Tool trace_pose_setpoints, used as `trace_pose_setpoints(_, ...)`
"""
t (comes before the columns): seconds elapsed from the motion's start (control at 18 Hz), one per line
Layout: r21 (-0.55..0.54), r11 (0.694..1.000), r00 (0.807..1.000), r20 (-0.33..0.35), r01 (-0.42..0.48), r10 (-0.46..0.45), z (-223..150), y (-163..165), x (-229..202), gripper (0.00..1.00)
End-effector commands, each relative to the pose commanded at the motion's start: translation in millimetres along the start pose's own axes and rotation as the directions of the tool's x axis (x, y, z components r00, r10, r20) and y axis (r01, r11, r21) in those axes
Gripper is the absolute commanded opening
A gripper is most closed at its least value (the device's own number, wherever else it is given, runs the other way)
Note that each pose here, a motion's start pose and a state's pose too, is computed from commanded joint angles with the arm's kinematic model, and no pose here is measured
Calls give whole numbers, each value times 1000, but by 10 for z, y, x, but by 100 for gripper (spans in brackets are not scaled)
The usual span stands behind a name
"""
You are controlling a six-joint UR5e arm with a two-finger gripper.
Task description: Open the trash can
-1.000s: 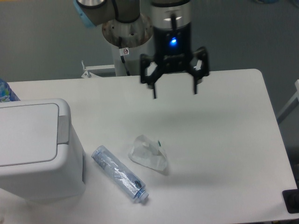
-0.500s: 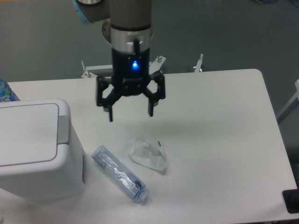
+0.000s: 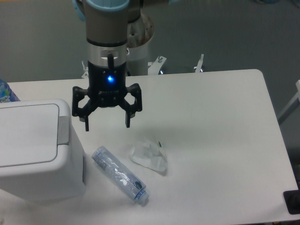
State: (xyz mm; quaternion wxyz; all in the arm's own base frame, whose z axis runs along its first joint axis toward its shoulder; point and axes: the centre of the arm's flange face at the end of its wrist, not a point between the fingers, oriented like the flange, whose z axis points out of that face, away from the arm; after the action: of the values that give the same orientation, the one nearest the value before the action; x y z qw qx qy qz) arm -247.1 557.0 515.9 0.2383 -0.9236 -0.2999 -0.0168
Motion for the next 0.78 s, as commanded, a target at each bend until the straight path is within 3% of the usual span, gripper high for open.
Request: trace_pose_setpoints(0.78,-44,998,999,-19,-37,36,243,100,282,100)
